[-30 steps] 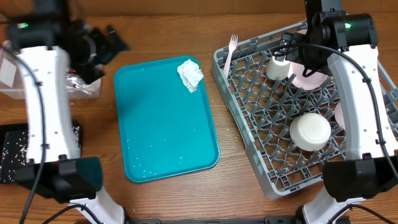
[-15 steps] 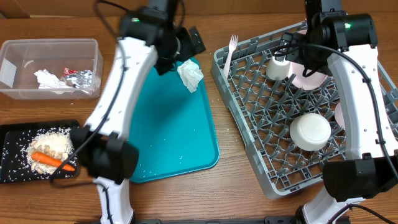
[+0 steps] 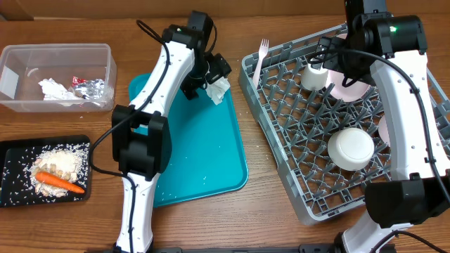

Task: Sort waste into correct bins and load items into the dishwasher rack

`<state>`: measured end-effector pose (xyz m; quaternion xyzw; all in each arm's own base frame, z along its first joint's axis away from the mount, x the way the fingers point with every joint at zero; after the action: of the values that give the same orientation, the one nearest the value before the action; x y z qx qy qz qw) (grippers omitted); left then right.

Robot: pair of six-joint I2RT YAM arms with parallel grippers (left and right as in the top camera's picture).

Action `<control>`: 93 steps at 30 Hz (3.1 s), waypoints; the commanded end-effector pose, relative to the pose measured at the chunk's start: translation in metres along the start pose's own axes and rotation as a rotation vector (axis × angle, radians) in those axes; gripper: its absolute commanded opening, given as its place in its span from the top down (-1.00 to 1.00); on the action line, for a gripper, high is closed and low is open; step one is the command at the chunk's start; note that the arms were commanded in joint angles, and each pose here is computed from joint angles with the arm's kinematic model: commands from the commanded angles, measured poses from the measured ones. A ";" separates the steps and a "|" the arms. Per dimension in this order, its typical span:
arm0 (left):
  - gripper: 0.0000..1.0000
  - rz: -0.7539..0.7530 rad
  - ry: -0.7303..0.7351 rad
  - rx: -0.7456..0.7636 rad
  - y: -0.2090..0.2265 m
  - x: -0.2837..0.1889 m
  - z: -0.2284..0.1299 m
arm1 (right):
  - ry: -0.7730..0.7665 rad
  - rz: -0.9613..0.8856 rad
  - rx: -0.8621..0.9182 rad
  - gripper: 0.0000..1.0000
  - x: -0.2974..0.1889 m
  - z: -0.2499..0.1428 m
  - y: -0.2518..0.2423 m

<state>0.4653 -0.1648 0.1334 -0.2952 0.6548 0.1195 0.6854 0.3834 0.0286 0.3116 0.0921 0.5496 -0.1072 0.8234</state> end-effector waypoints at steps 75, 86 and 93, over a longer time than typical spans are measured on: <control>-1.00 0.093 -0.378 -0.361 0.248 -0.214 0.168 | -0.037 0.018 0.010 -1.00 -0.013 0.002 -0.002; -1.00 -0.565 -0.200 0.319 0.095 -0.276 0.062 | -0.037 0.018 0.010 -1.00 -0.013 0.002 -0.002; -1.00 -0.378 -0.241 0.451 0.036 -0.274 -0.012 | -0.037 0.018 0.010 -1.00 -0.013 0.002 -0.002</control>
<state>0.4264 -0.0604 0.3724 -0.2820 0.5212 -0.1439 0.7925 0.3835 0.0285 0.3116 0.0923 0.5495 -0.1072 0.8234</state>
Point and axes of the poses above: each gripper's point midway between its finger pads, its own x axis out along the fingers, its own y axis along the line the jaws close on, z = x × y, the point moved 7 cm from there along -x, back along the fingers, and after that the axes turned 2 degrees about -x, right-handed, at the moved point
